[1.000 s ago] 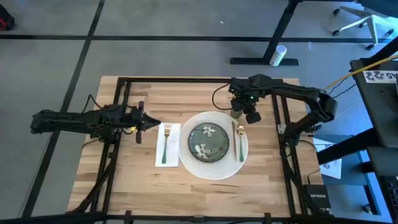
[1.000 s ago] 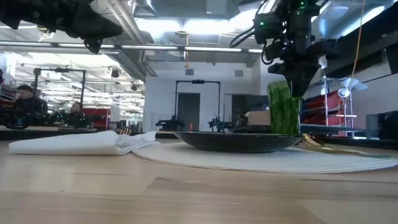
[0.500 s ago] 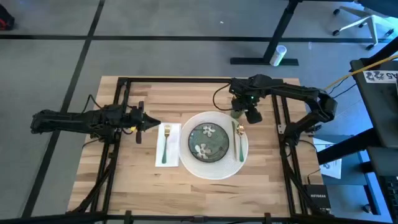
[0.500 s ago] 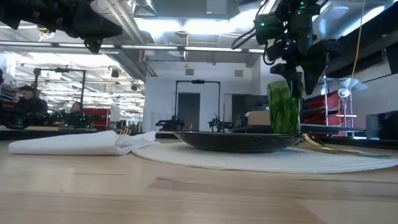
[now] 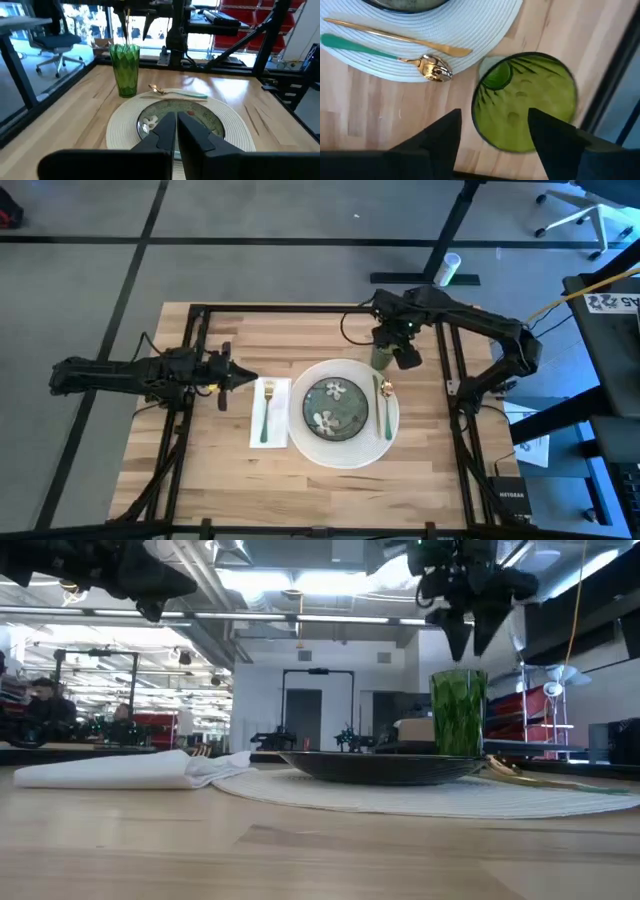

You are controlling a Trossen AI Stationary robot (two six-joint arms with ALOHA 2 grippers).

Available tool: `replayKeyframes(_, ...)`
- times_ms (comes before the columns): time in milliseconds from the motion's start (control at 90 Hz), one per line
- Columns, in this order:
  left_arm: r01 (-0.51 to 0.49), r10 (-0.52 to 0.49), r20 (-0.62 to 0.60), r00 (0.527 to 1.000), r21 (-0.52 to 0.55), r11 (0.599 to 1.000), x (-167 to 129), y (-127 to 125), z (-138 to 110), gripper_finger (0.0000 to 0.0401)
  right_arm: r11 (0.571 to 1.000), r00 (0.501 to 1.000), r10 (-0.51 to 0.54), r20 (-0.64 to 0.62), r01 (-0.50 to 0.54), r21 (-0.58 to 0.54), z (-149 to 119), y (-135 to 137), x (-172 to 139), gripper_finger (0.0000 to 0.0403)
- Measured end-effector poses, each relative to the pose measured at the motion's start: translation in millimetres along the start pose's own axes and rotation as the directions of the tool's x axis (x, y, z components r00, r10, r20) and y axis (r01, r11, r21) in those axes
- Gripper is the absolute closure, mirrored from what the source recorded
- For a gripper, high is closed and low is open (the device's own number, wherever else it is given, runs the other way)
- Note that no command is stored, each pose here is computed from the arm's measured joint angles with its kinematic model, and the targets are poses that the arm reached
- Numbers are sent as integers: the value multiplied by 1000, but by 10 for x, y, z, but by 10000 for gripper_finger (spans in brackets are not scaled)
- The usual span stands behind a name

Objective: Set table place
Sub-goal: Return to Home Position

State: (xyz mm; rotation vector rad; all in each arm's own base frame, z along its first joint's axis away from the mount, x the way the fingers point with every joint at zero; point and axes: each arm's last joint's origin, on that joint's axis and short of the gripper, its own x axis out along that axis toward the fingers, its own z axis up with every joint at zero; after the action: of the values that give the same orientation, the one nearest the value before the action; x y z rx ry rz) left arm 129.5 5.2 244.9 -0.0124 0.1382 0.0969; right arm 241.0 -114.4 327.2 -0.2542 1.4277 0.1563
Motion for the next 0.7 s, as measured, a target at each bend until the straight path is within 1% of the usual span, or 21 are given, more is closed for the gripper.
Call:
replayKeyframes(133, 0, -1, 46, 999, 29, 1000, -94, 5, 97, 401, 1000, 999, -22, 26, 23, -10, 10, -4, -187, 187)
replayKeyframes(222, -1, -2, 47, 999, 49, 999, -174, 10, 123, 401, 999, 999, -25, 33, 26, -30, 7, 6, -285, 187)
replayKeyframes(344, 0, -2, 50, 999, 50, 999, -309, 19, 159, 401, 998, 999, -13, 53, 16, -55, -5, 28, -407, 205)
replayKeyframes(478, 0, -2, 51, 999, 46, 999, -470, 31, 186, 401, 996, 999, -11, 52, 16, -88, -57, 76, -526, 252)
replayKeyframes(600, -3, -2, 97, 995, 53, 999, -626, 41, 239, 401, 993, 995, -46, 93, 56, -104, -146, 153, -664, 310)
replayKeyframes(700, -6, -3, 116, 993, 76, 997, -733, 49, 233, 401, 990, 987, -82, 136, 97, -105, -257, 254, -806, 364)
